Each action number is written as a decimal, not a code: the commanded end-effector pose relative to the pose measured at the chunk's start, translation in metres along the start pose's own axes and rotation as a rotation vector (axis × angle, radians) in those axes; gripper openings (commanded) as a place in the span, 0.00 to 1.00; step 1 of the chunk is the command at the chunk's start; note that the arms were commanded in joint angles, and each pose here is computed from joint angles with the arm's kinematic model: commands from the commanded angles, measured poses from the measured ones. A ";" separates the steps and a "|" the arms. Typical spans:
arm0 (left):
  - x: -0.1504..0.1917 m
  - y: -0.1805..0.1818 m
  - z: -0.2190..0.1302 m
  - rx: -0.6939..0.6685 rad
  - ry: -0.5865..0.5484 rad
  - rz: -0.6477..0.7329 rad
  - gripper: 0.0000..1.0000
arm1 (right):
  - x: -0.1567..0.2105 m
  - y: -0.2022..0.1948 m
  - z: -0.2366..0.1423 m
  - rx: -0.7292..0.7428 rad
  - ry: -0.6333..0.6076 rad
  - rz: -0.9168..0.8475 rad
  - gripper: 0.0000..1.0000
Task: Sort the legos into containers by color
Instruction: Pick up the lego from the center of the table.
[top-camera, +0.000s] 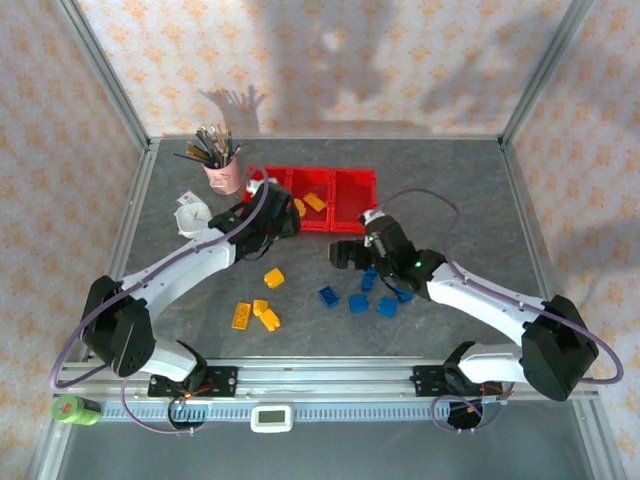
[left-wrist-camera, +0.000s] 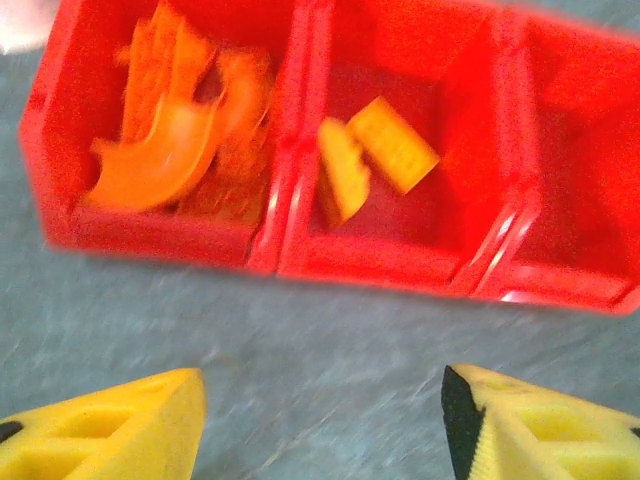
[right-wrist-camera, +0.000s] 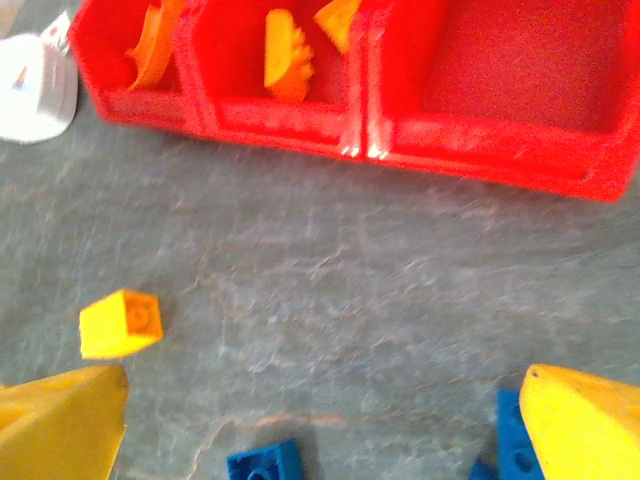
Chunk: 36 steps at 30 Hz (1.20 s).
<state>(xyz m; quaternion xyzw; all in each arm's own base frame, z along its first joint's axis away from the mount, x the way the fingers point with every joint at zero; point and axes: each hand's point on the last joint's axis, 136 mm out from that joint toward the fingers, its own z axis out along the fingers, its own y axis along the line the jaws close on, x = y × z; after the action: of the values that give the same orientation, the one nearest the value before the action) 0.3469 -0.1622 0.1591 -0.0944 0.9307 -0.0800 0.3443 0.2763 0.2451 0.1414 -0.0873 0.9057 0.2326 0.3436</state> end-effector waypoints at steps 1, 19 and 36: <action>0.034 0.021 -0.005 -0.038 0.064 -0.028 0.69 | 0.021 0.009 0.005 -0.013 0.040 -0.023 1.00; 0.123 0.071 0.013 -0.122 0.209 -0.095 0.84 | 0.063 0.026 0.029 -0.054 0.094 -0.042 1.00; 0.122 0.034 0.048 -0.052 0.237 -0.069 0.78 | 0.060 0.014 0.028 0.006 0.067 -0.066 1.00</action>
<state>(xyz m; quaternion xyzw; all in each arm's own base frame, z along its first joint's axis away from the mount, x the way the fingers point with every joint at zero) 0.2749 -0.1526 0.0346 -0.1291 0.9648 -0.0724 0.2173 0.2407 0.2779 0.0896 -0.1265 0.9146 0.2325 0.3057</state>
